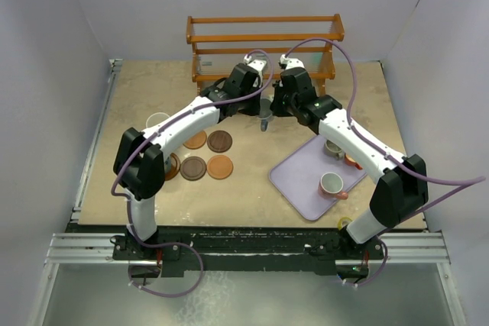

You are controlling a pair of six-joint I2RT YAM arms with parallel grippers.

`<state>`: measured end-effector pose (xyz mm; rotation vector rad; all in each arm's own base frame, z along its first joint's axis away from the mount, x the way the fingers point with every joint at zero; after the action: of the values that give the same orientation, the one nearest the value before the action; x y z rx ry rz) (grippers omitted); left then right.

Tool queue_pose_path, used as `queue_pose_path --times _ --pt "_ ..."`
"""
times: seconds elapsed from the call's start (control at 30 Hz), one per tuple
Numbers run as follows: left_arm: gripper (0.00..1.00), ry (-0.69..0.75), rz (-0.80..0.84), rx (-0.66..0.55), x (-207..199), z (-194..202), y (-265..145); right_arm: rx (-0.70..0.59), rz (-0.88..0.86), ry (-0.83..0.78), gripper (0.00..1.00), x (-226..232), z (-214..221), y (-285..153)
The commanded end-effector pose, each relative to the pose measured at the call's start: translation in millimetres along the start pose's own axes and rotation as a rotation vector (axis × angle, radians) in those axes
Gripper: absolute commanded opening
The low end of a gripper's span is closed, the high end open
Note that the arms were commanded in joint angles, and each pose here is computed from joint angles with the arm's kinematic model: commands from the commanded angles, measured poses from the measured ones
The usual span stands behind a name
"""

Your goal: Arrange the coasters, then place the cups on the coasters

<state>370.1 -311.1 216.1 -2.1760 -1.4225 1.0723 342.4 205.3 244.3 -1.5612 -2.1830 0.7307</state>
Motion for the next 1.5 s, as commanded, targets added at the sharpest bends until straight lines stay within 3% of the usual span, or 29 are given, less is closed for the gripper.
queue_pose_path --times 0.0,0.23,0.4,0.8,1.07,1.47 --pt "0.03 0.000 0.120 -0.125 -30.8 -39.3 -20.7 -0.152 -0.157 0.020 0.00 20.3 -35.9 -25.2" --pt "0.03 0.029 0.096 -0.149 -25.7 -41.1 -28.2 -0.117 -0.279 -0.018 0.00 33.0 -33.4 -29.5" --pt "0.03 0.054 0.075 -0.165 -18.9 -40.3 -33.3 -0.132 -0.303 -0.039 0.14 34.5 -36.1 -34.2" --pt "0.03 0.130 0.048 -0.198 11.2 -49.4 -53.2 -0.178 -0.285 -0.099 0.35 26.2 -35.1 -50.7" --pt "0.03 0.214 0.036 -0.138 69.8 -59.5 -74.5 -0.181 -0.279 -0.303 0.48 13.1 -20.9 -59.9" --pt "0.03 0.387 -0.039 0.045 138.2 -42.6 -112.4 -0.181 -0.283 -0.521 0.69 -15.9 27.7 -89.7"
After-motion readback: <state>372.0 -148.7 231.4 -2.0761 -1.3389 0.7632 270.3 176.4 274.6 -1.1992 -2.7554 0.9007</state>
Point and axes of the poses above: each gripper's point midway between its finger pads, its own y axis out along the fingers, its own x axis along the line the jaws close on, z = x × y, the point moved 6 cm from there along -y, back along the fingers, and after that the axes turned 15 degrees about -y, right-handed, at the moved point
